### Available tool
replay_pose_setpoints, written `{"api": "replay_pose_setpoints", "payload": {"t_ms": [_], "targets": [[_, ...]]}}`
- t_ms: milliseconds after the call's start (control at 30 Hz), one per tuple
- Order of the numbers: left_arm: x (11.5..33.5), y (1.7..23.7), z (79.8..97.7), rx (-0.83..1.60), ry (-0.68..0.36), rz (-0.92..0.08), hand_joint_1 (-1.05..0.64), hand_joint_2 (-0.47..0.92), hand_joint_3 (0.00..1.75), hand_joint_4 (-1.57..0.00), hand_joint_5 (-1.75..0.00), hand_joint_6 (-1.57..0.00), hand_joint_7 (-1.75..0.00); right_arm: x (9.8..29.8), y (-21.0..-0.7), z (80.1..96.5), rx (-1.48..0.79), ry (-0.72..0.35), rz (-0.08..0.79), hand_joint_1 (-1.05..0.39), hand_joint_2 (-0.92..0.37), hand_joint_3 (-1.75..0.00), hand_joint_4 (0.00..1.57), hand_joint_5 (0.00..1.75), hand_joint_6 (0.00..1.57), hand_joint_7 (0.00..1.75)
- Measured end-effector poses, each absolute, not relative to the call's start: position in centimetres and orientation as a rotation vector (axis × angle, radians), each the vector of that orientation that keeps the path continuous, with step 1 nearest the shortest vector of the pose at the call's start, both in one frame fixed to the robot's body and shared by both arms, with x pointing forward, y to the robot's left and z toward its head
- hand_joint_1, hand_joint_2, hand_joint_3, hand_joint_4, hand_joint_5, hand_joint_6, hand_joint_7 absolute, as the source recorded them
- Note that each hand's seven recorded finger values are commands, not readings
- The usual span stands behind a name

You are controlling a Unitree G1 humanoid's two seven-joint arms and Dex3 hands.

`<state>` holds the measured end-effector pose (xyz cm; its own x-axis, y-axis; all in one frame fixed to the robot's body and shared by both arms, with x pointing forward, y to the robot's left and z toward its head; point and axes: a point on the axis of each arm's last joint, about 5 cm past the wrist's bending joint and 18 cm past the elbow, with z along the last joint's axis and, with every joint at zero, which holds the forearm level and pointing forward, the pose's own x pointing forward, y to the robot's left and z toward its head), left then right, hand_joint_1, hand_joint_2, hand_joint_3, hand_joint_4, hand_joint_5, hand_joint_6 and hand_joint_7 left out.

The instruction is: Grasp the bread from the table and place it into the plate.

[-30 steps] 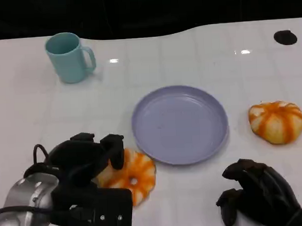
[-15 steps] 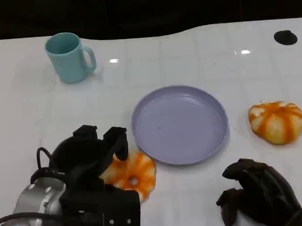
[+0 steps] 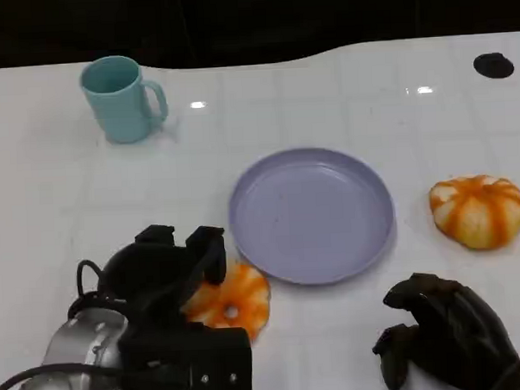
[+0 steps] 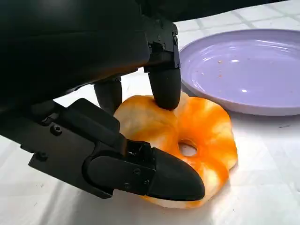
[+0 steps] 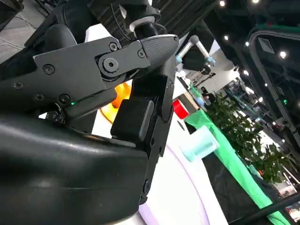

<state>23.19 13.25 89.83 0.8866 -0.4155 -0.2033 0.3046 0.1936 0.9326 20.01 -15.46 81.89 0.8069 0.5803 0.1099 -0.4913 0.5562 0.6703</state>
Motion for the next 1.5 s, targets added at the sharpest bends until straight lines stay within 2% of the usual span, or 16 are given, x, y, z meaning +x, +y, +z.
{"api": "replay_pose_setpoints", "payload": {"t_ms": [500, 667, 900, 1067, 1100, 1133, 1167, 1200, 1233, 1267, 1300, 1367, 1433, 1500], "targets": [[23.1, 11.9, 89.4, 1.325, -0.092, -0.420, -1.05, 0.92, 0.24, 0.00, -1.75, 0.00, -1.75, 20.0, -15.5, 81.8, 0.750, 0.128, 0.634, -0.72, -0.92, -0.03, 1.51, 0.78, 1.57, 0.33], [23.4, 11.7, 88.8, 1.304, -0.060, -0.433, -1.05, 0.91, 0.20, 0.00, -1.75, 0.00, -1.75, 20.0, -15.5, 81.8, 0.749, 0.127, 0.633, -0.72, -0.91, -0.02, 1.51, 0.78, 1.57, 0.33], [24.0, 11.3, 87.8, 1.319, -0.057, -0.448, -1.05, 0.86, 0.14, 0.00, -1.75, 0.00, -1.75, 20.0, -15.5, 81.9, 0.750, 0.127, 0.633, -0.72, -0.92, -0.02, 1.52, 0.78, 1.57, 0.33], [24.3, 11.1, 87.0, 1.330, -0.071, -0.436, -1.05, 0.75, 0.08, 0.00, -1.75, 0.00, -1.75, 20.0, -15.5, 81.9, 0.748, 0.125, 0.633, -0.72, -0.92, -0.02, 1.52, 0.78, 1.57, 0.34], [24.4, 11.1, 86.9, 1.329, -0.074, -0.431, -1.05, 0.75, 0.09, -0.08, -1.75, 0.00, -1.75, 20.0, -15.5, 81.9, 0.748, 0.125, 0.632, -0.72, -0.92, -0.02, 1.52, 0.78, 1.57, 0.34], [24.4, 11.2, 86.7, 1.323, -0.082, -0.426, -1.05, 0.76, 0.11, -0.28, -1.75, -0.03, -1.75, 20.0, -15.5, 81.9, 0.749, 0.126, 0.632, -0.72, -0.92, -0.02, 1.52, 0.78, 1.57, 0.34], [24.4, 11.2, 86.5, 1.315, -0.089, -0.420, -1.05, 0.70, 0.28, -0.40, -1.75, -0.11, -1.75, 20.0, -15.5, 81.9, 0.749, 0.126, 0.631, -0.72, -0.92, -0.02, 1.52, 0.78, 1.57, 0.34], [24.3, 11.2, 86.3, 1.304, -0.098, -0.413, -1.05, 0.50, 0.74, -0.60, -1.75, -0.25, -1.75, 20.0, -15.5, 81.9, 0.749, 0.126, 0.631, -0.72, -0.92, -0.02, 1.52, 0.78, 1.57, 0.34], [24.3, 11.3, 86.1, 1.296, -0.111, -0.403, -1.05, 0.21, 1.31, -0.73, -1.75, -0.35, -1.75, 20.0, -15.5, 81.9, 0.749, 0.126, 0.631, -0.72, -0.92, -0.02, 1.52, 0.78, 1.57, 0.34], [24.4, 11.3, 85.9, 1.291, -0.124, -0.394, -1.05, 0.10, 1.51, -0.77, -1.75, -0.38, -1.75, 20.0, -15.5, 81.9, 0.749, 0.126, 0.631, -0.72, -0.92, -0.02, 1.52, 0.78, 1.57, 0.34], [24.5, 11.3, 85.9, 1.291, -0.134, -0.386, -1.05, 0.10, 1.59, -1.05, -1.66, -0.60, -1.69, 20.0, -15.5, 81.9, 0.749, 0.126, 0.632, -0.72, -0.92, -0.02, 1.52, 0.78, 1.57, 0.34], [24.8, 11.3, 85.7, 1.300, -0.150, -0.378, -1.05, 0.15, 1.64, -1.44, -1.52, -0.93, -1.53, 20.0, -15.5, 81.9, 0.749, 0.127, 0.631, -0.72, -0.92, -0.02, 1.53, 0.78, 1.57, 0.35], [25.1, 11.3, 85.7, 1.311, -0.174, -0.373, -1.05, 0.20, 1.62, -1.54, -1.49, -1.20, -1.34, 20.0, -15.5, 81.9, 0.748, 0.129, 0.627, -0.72, -0.92, -0.02, 1.53, 0.78, 1.57, 0.35], [25.3, 11.3, 85.6, 1.316, -0.198, -0.368, -1.05, 0.26, 1.61, -1.56, -1.41, -1.44, -1.09, 20.0, -15.5, 82.0, 0.747, 0.128, 0.626, -0.72, -0.92, -0.02, 1.53, 0.78, 1.57, 0.35]]}}
